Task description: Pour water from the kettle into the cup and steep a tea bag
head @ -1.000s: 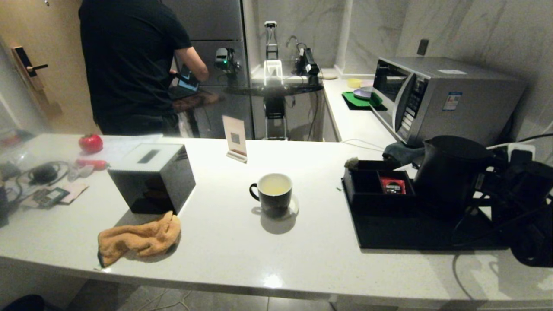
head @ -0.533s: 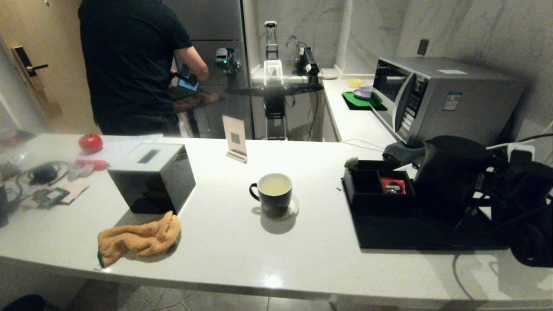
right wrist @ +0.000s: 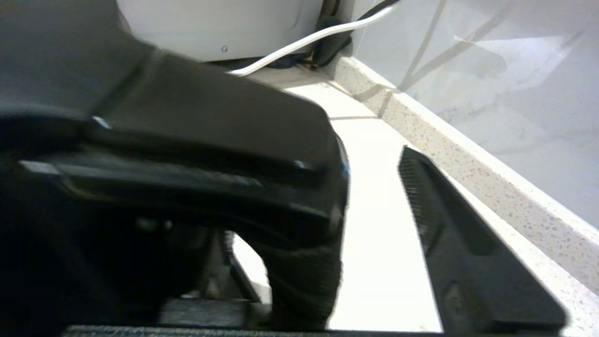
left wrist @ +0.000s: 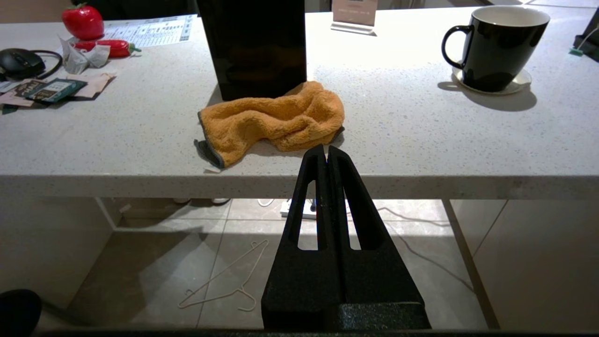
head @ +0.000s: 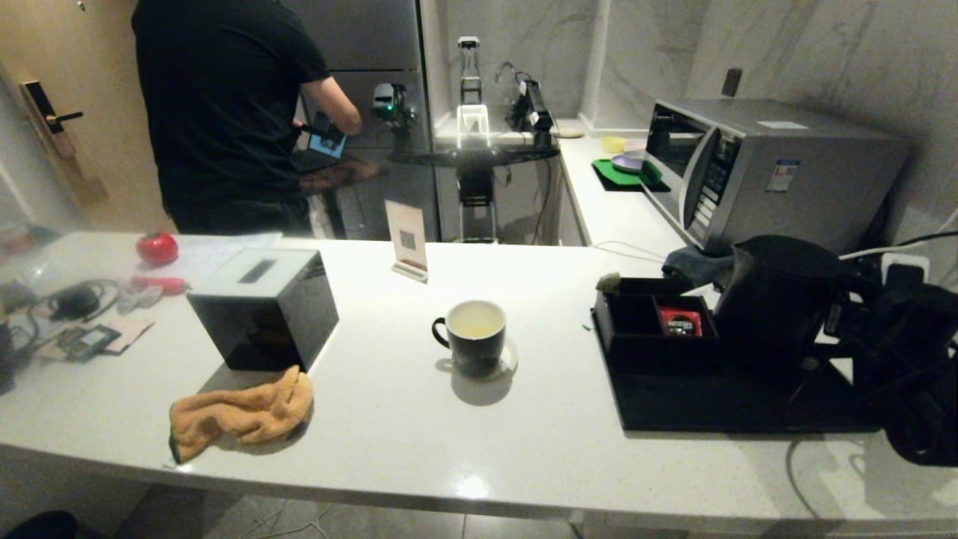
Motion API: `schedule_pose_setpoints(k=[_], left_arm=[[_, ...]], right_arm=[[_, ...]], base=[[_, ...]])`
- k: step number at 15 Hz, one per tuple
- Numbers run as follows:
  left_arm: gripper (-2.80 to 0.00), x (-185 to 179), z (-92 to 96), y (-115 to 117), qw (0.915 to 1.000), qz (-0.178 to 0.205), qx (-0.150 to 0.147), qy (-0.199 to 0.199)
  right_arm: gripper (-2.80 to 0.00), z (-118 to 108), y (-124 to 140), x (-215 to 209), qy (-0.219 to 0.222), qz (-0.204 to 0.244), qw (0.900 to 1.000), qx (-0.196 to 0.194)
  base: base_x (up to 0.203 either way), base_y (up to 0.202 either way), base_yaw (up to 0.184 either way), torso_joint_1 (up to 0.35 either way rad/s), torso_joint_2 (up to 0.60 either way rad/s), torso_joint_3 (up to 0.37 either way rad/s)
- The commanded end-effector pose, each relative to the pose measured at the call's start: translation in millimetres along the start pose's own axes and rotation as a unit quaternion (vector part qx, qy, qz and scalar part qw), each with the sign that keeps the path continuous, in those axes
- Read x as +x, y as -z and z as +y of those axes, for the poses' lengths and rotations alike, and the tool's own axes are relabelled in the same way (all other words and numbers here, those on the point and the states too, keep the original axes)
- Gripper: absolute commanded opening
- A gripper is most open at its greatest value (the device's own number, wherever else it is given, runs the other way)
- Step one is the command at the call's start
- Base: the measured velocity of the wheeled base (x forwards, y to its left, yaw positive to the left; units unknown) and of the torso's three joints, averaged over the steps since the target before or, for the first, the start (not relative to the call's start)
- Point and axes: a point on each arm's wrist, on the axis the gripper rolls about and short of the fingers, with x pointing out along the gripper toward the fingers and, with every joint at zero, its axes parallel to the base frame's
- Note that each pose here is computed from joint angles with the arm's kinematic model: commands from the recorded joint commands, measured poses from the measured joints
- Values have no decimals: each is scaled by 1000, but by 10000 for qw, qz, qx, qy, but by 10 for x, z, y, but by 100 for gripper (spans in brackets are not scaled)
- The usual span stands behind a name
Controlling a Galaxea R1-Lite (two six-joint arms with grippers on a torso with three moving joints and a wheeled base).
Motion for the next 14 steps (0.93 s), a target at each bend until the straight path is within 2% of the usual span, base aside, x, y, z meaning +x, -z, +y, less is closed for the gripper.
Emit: schedule_pose_setpoints(k=[1,8,14], left_arm=[[-280,0,0,0,10000,-3,1,-1],[-280,0,0,1,10000,2,1,0],[-280,0,0,1,10000,2,1,0]], right_arm=[[0,0,6,-3,17,-57,10000,27],[0,-108,19,-201,-26,152,9998,-113],[0,-330,-84,-539,-35,251,9995,-163]], base=[[0,0,0,0,0,0],[0,0,0,0,0,0],[0,0,0,0,0,0]])
